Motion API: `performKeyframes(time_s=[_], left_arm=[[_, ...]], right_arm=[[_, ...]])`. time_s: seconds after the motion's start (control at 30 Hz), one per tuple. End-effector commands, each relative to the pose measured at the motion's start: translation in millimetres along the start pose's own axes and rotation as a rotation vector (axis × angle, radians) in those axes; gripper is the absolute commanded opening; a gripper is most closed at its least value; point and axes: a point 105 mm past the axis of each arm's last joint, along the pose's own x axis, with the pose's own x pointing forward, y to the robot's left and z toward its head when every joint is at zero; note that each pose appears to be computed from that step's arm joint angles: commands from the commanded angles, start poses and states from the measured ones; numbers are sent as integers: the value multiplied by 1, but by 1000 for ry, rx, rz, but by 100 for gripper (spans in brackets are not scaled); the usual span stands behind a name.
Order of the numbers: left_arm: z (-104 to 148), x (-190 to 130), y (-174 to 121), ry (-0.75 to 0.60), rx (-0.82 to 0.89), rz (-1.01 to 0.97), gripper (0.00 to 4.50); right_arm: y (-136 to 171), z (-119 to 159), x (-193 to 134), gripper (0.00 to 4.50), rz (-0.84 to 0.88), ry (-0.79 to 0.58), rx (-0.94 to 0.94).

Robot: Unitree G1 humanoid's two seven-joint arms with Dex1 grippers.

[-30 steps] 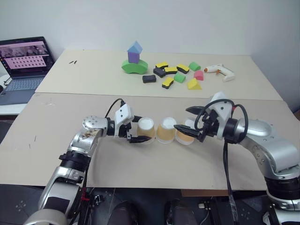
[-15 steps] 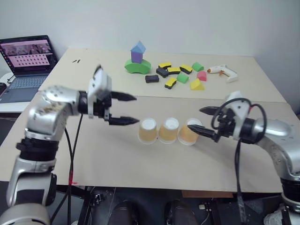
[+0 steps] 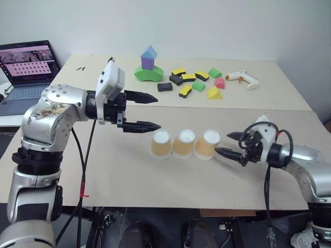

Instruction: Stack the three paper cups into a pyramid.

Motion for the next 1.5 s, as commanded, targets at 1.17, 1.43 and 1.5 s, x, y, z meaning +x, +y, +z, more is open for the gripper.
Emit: performKeyframes(time_s=[1.17,1.43,1.5], left_arm=[[10,-2,-1,-6,52,45,448],[11,-1,-1,-6,50,46,450],[10,-2,-1,-4,49,47,450]], right_arm=[[11,35,34,425,80,-108,-85],[11,35,33,260,76,-117,-76],[11,36,33,260,75,-119,-76]])
